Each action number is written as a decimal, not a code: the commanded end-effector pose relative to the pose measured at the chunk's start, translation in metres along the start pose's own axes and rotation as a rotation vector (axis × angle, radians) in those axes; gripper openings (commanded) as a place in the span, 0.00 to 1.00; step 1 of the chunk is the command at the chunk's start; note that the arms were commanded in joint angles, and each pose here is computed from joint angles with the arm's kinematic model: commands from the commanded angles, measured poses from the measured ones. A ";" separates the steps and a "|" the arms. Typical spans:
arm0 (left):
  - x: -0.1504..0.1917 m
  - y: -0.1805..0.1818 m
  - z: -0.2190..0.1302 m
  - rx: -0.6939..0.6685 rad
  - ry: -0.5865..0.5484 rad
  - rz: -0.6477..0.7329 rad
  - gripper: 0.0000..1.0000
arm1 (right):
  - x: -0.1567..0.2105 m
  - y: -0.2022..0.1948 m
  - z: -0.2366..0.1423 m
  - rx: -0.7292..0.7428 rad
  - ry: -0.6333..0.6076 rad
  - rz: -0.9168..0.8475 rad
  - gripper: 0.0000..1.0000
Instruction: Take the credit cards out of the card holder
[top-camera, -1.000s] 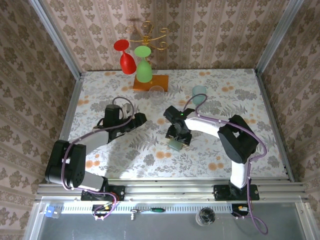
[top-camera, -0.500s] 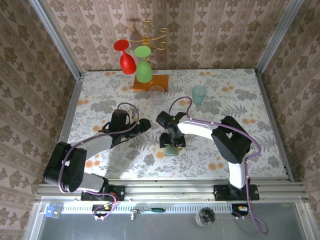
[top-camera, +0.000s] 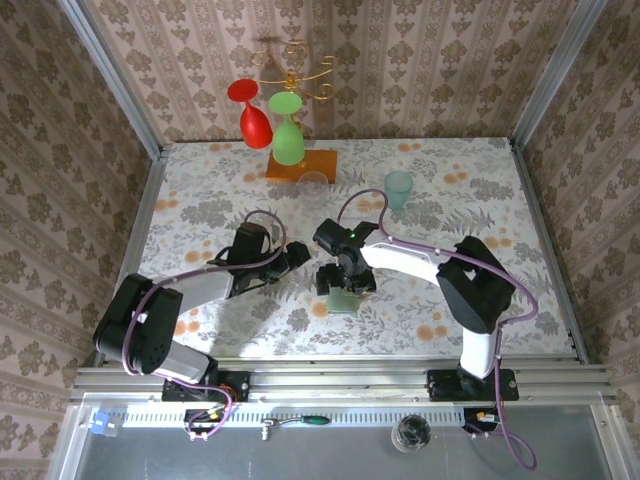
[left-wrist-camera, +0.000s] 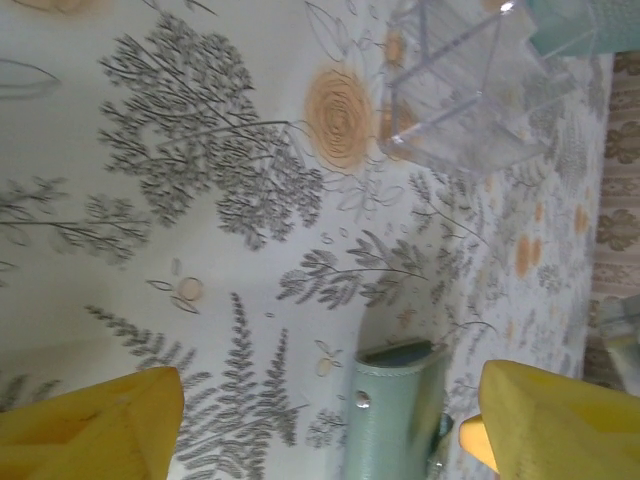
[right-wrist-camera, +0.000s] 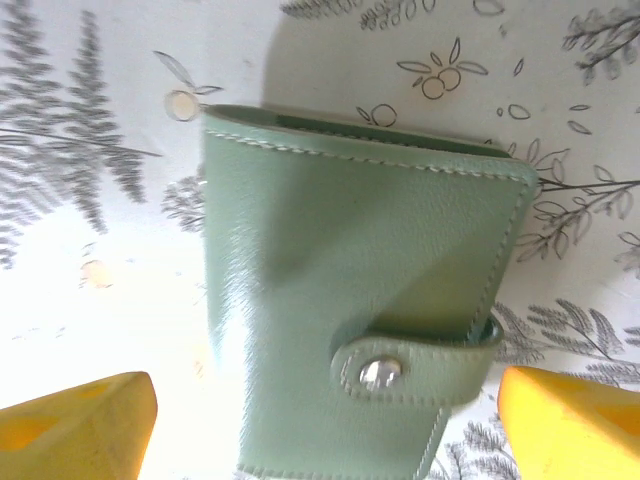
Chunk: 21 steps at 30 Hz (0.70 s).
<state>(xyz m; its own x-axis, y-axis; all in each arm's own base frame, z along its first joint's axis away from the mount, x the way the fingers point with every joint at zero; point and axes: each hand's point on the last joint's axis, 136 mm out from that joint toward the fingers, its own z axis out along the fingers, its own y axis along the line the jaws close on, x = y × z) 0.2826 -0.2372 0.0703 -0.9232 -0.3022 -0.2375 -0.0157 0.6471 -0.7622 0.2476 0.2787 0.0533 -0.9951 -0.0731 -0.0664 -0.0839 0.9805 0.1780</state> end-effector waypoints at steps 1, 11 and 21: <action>0.007 -0.013 -0.001 0.082 0.005 -0.043 0.74 | -0.004 0.003 -0.032 -0.020 -0.052 -0.037 0.89; 0.028 -0.031 0.010 0.200 0.032 -0.058 0.32 | 0.000 -0.004 -0.036 0.000 -0.041 -0.028 0.77; 0.054 -0.034 0.026 0.295 0.118 -0.068 0.01 | 0.004 -0.009 -0.020 0.012 -0.016 0.035 0.49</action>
<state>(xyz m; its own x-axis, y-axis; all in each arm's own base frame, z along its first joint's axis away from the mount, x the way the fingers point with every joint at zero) 0.2496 -0.2868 0.0614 -0.9561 -0.2657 -0.1235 -0.0108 0.4532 -0.8913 0.2458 0.2744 0.0817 -0.9924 -0.0617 -0.1060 -0.0826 0.9750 0.2060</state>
